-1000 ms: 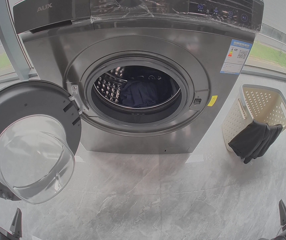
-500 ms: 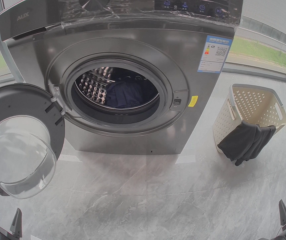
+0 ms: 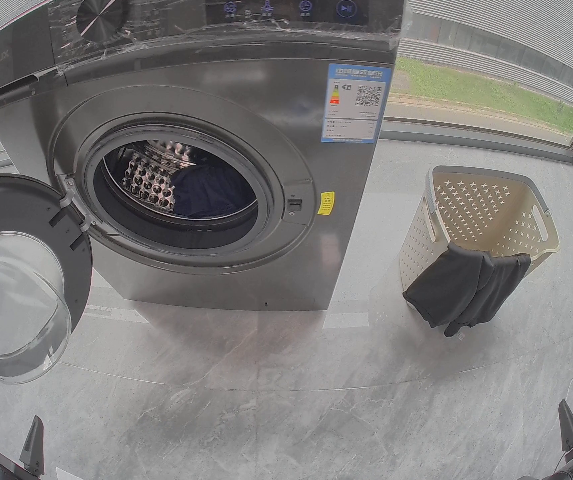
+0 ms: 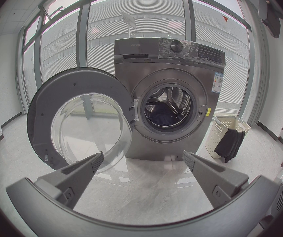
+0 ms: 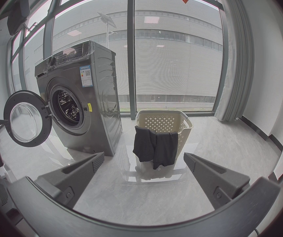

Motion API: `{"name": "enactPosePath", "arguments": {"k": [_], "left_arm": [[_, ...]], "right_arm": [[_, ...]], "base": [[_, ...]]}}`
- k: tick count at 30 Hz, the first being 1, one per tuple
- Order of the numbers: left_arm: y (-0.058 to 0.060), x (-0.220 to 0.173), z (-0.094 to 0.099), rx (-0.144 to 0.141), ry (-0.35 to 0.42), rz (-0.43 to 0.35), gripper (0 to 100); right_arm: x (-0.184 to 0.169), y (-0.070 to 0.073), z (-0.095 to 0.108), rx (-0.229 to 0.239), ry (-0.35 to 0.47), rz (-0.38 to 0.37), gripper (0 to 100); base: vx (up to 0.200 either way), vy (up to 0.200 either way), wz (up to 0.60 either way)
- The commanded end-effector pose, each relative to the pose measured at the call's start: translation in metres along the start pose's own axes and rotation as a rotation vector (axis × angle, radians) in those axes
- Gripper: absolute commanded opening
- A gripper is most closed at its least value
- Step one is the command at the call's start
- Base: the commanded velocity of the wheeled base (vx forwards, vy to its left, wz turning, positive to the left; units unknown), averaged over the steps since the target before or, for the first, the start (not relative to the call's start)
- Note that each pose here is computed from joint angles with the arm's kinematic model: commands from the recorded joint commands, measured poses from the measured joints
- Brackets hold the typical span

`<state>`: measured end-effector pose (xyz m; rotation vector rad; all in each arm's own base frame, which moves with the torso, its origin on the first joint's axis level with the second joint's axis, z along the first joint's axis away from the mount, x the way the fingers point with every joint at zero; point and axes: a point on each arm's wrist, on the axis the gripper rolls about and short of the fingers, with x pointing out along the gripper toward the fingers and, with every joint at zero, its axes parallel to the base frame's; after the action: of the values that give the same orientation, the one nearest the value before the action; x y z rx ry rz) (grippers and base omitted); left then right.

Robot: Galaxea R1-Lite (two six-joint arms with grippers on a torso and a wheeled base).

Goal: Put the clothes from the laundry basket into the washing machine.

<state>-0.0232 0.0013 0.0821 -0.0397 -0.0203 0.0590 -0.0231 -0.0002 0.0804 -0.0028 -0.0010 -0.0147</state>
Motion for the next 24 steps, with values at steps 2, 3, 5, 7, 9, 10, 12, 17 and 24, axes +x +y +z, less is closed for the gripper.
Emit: {"name": "enactPosePath", "arguments": {"k": [2,3,5,7,9,10,12,17,24], "left_arm": [[0.0002,0.0004,-0.0047,0.0,0.007,0.001,100],[0.0002,0.0004,-0.0047,0.0,0.007,0.001,100],[0.0002,0.0004,-0.0047,0.0,0.007,0.001,100],[0.0002,0.0004,-0.0047,0.0,0.007,0.001,100],[0.0002,0.0004,-0.0047,-0.002,0.007,0.001,100],[0.0001,0.0004,-0.0047,-0.002,0.007,-0.001,100],[0.0001,0.0004,-0.0047,-0.002,0.007,-0.001,100],[-0.0001,0.0004,-0.0047,-0.003,0.007,-0.013,100],[-0.0001,0.0004,-0.0052,0.004,0.012,-0.013,100]], "right_arm": [[0.0009,0.0,-0.0041,0.0,0.012,-0.001,100],[0.0009,0.0,-0.0041,0.0,0.012,-0.001,100],[0.0009,0.0,-0.0041,0.0,0.012,-0.001,100],[0.0009,0.0,-0.0041,0.0,0.012,-0.001,100],[0.0009,0.0,-0.0041,0.0,0.012,-0.001,100],[0.0009,0.0,-0.0041,0.0,0.012,-0.001,100],[0.0009,0.0,-0.0041,0.0,0.012,-0.001,100],[0.0009,0.0,-0.0041,0.0,0.012,-0.001,100],[0.0009,0.0,-0.0041,0.0,0.012,-0.001,100]], "base": [[0.0,0.0,0.0],[0.0,0.0,0.0],[0.0,-0.2,0.0],[0.0,-0.2,0.0],[0.0,-0.2,0.0],[0.0,-0.2,0.0],[0.0,-0.2,0.0],[0.0,0.0,0.0],[0.0,-0.086,0.0]]}}
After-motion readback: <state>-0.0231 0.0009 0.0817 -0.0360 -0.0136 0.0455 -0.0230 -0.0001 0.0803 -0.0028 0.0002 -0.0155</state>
